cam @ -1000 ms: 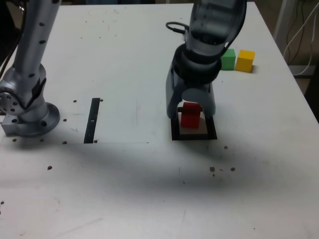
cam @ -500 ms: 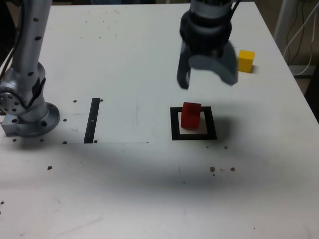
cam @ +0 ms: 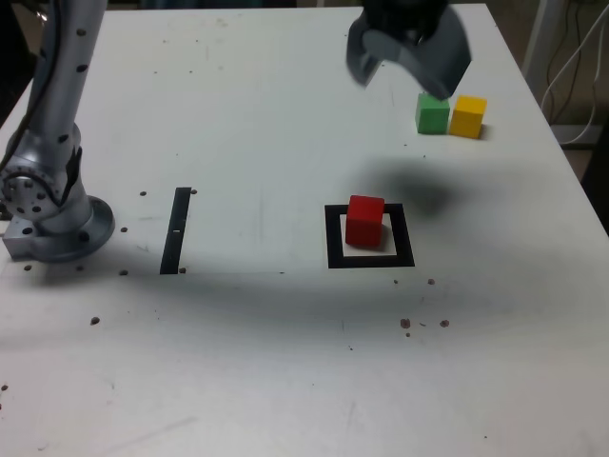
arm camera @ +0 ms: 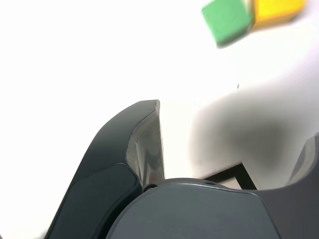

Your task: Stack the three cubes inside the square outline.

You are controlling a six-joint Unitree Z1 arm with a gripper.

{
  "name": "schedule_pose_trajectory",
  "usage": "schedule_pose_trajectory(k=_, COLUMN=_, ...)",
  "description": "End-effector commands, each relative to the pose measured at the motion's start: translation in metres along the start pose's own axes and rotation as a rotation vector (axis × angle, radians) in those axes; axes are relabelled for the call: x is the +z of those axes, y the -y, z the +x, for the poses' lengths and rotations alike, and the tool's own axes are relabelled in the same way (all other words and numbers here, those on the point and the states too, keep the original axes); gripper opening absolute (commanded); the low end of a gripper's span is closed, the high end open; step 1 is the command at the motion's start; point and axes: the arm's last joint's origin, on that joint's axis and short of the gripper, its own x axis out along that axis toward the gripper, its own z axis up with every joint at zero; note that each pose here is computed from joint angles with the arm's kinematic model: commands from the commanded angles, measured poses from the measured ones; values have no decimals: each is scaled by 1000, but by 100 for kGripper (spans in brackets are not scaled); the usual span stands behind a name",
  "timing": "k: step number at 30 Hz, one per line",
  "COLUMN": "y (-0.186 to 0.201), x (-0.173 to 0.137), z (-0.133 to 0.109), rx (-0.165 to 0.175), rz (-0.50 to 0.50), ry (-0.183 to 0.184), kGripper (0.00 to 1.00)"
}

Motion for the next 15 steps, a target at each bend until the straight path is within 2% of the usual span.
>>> schedule_pose_trajectory(k=1, y=-8, x=0, z=4, rx=16, rz=239, ry=-2, kGripper=99)
schedule_pose_trajectory(k=9, y=-40, x=-5, z=20, rx=39, rz=281, ry=-6, kGripper=99)
schedule_pose_trajectory(k=15, y=-57, x=-1, z=21, rx=120, rz=333, ry=-6, kGripper=96)
